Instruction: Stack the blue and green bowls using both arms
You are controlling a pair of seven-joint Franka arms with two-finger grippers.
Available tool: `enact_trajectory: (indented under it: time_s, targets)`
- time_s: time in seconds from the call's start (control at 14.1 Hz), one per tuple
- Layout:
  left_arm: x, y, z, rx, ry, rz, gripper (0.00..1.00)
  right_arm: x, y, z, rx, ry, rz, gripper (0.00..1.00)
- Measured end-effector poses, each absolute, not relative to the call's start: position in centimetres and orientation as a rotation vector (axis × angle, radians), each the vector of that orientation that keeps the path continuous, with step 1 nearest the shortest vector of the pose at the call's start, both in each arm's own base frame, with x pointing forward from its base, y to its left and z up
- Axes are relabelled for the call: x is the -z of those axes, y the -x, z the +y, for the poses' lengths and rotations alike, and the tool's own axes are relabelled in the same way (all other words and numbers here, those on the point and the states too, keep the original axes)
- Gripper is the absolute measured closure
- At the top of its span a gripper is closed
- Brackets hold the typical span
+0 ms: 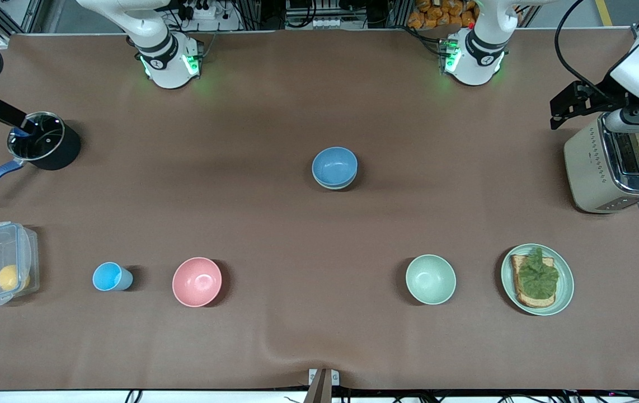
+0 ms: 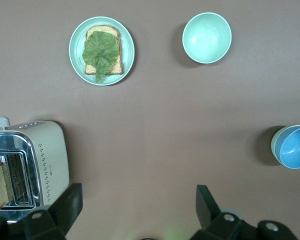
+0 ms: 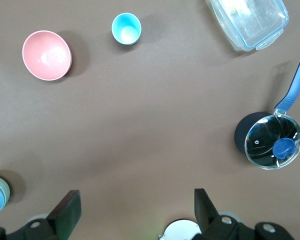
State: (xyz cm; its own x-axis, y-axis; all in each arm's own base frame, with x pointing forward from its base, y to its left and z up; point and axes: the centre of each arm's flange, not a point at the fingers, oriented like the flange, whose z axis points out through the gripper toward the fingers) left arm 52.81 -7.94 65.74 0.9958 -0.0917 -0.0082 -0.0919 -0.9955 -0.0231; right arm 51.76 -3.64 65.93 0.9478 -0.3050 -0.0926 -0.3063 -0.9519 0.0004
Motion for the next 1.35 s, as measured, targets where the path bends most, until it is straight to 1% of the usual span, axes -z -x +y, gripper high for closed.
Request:
enact_trajectory:
  time_s: [1.06,1.35]
  targets:
    - [-65.71,-52.81,-7.6,-0.02,3.129,0.131,0.0,-66.39,-51.57,-3.16,-0.127,3.108,0.448,0.0]
    - [-65.7,-52.79,-7.69,-0.023,3.133,0.133,0.0,-66.4,-51.59,-2.95,-0.127,3.118,0.374,0.0]
